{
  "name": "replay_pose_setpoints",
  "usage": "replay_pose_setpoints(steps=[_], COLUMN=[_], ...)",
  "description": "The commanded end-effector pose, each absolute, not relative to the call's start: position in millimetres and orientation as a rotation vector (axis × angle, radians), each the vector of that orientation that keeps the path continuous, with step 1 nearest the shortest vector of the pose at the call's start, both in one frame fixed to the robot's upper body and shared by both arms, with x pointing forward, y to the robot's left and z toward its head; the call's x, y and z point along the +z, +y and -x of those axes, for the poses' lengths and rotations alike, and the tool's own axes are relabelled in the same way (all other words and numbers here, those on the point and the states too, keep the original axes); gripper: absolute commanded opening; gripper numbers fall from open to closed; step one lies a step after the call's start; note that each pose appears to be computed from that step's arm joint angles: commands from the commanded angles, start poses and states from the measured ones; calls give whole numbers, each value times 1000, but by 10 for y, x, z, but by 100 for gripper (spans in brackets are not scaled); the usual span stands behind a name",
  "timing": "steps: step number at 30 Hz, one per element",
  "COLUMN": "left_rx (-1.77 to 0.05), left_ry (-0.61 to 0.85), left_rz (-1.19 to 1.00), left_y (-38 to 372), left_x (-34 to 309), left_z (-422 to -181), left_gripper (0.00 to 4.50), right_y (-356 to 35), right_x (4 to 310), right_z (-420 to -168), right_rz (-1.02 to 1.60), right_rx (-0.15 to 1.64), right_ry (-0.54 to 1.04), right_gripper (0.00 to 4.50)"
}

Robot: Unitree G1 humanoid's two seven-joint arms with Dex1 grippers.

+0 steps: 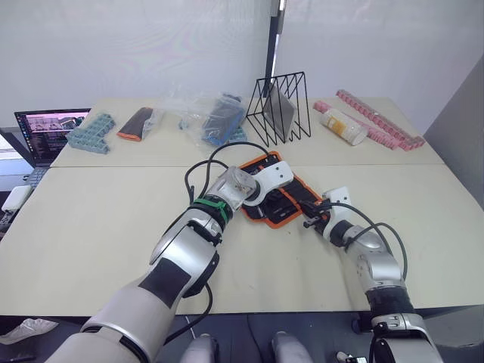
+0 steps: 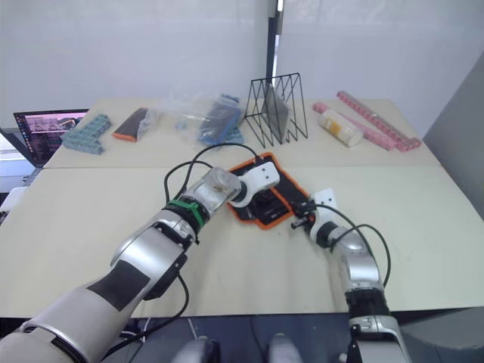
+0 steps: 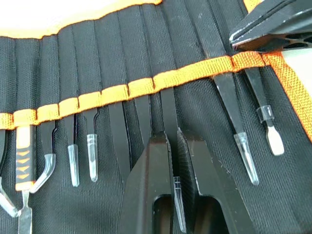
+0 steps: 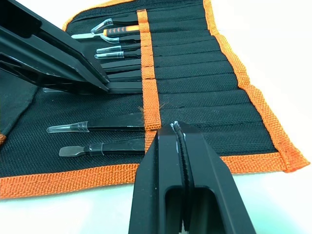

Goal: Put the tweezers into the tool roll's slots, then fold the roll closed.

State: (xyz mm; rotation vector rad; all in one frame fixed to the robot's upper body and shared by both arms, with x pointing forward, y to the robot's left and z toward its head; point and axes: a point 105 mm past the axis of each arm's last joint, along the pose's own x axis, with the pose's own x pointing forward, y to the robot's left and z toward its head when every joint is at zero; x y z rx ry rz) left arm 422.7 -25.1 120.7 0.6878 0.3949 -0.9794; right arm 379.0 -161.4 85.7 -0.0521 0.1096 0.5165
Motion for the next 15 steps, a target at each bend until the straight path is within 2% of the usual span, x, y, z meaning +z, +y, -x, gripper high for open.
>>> replay_pose_setpoints(steps=[1, 14, 15], left_rx=[-974, -969, -965], left_ry=[341, 294, 297], left_rz=[-714, -706, -692], left_y=[-297, -254, -232], left_x=[1281, 1375, 1390], left_z=[-4254, -4303, -4313], left_gripper=[3, 3, 38], right_y=[-1475, -1493, -1490], right_x=[525, 518, 519], right_z=[-3686, -3656, -3657], right_rz=[41, 41, 41], right_rx=[558, 552, 552], right_ry=[228, 231, 231], right_gripper=[0, 0, 0])
